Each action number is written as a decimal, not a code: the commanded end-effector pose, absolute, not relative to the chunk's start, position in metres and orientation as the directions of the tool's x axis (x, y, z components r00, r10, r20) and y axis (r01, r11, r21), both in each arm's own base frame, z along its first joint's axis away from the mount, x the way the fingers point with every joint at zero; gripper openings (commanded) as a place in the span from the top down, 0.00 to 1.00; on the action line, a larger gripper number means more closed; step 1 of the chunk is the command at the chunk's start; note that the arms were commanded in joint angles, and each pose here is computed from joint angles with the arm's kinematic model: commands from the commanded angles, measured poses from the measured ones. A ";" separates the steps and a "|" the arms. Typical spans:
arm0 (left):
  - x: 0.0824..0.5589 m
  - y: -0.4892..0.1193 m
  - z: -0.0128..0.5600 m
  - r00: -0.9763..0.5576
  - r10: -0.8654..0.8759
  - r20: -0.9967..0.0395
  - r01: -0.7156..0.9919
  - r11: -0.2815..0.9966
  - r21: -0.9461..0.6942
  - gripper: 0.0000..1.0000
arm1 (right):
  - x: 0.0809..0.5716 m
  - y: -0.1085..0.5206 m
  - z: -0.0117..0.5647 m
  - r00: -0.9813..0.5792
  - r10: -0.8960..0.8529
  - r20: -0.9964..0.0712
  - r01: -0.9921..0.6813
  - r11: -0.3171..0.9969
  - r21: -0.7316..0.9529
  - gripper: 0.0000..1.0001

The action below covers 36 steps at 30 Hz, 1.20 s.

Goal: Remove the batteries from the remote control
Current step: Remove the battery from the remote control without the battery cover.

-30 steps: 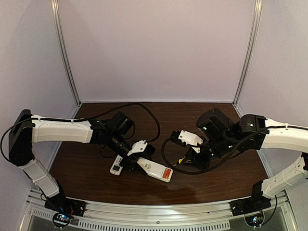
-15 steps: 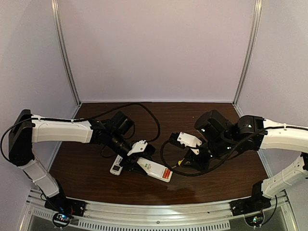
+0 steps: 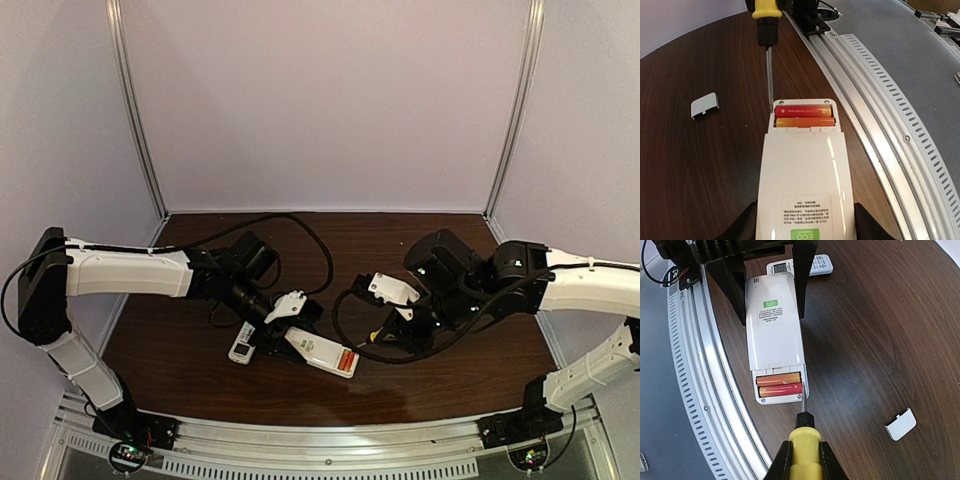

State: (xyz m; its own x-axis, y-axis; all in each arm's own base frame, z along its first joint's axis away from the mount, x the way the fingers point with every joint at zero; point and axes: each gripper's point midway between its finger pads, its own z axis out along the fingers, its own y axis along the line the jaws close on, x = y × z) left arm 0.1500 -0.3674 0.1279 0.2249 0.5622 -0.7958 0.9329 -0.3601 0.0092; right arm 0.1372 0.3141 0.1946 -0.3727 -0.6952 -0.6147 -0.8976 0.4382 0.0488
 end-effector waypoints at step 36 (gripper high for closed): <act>0.165 -0.380 0.150 0.282 0.490 -0.825 0.942 -0.304 0.141 1.00 | 0.112 0.320 0.166 -0.402 -0.716 -0.571 -0.909 0.386 0.157 1.00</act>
